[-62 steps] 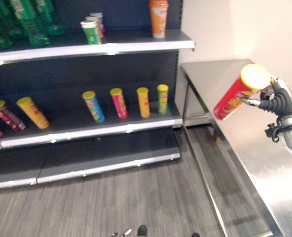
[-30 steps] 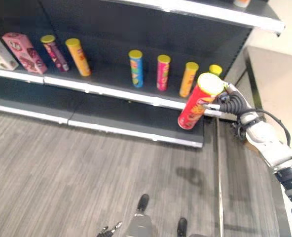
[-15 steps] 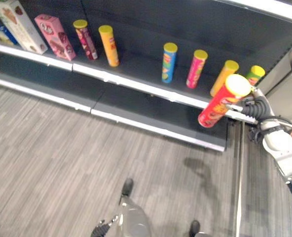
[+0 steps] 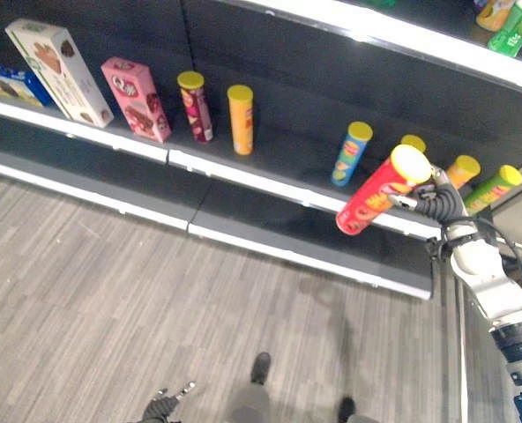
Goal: Put the goods on the table back onto the shelves and tidy them up.
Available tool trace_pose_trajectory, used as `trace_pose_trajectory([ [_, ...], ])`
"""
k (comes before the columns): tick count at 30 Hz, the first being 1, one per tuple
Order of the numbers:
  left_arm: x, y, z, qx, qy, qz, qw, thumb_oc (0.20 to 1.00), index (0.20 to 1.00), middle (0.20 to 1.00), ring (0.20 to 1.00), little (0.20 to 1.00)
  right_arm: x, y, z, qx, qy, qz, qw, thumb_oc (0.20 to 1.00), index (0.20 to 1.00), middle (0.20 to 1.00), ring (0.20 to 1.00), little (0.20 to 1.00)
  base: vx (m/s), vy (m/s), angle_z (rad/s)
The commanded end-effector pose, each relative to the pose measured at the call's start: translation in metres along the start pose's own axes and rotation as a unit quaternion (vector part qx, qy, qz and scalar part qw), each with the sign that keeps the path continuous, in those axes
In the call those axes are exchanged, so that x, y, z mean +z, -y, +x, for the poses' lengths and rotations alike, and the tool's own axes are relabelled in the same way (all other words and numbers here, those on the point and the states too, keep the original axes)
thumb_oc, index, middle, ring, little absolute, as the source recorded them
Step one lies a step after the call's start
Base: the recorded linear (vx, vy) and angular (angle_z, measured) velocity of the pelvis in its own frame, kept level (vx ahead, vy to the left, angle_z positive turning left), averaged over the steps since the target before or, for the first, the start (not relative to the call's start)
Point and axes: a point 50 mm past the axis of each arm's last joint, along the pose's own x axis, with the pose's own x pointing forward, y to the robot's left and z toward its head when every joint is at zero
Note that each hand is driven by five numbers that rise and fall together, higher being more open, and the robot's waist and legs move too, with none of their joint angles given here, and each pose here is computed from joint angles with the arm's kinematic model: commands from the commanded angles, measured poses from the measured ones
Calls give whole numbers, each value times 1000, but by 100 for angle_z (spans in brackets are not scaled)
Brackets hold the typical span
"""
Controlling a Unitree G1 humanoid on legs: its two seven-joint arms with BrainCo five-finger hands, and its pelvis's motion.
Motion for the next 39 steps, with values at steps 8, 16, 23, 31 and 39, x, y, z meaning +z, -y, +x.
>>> trace_pose_trajectory([
  [8, 1, 7, -1, -11, 12, -23, 1000, 1000, 1000, 1000, 1000, 1000, 34, 31, 22, -44, 82, -23, 995, 200, 200, 200, 200, 200, 99, 8, 11],
  [16, -6, 15, -3, -16, 5, -44, 999, 1000, 1000, 1000, 1000, 1000, 38, 26, 26, -30, 87, -26, 995, 200, 200, 200, 200, 200, 105, -14, 24],
  [23, -9, 13, -4, -9, -1, -49, 999, 1000, 1000, 1000, 1000, 1000, 28, 29, 35, -44, 60, -26, 997, 200, 200, 200, 200, 200, 210, 129, 7],
  [31, -28, 4, -8, 4, -35, -36, 999, 1000, 1000, 1000, 1000, 1000, 13, 24, 28, -39, 26, -29, 998, 200, 200, 200, 200, 200, 428, 428, -33],
  [39, -11, -9, -3, 14, -16, -5, 1000, 1000, 1000, 1000, 1000, 1000, 17, 19, 27, -47, 36, -13, 998, 200, 200, 200, 200, 200, 128, 265, -43],
])
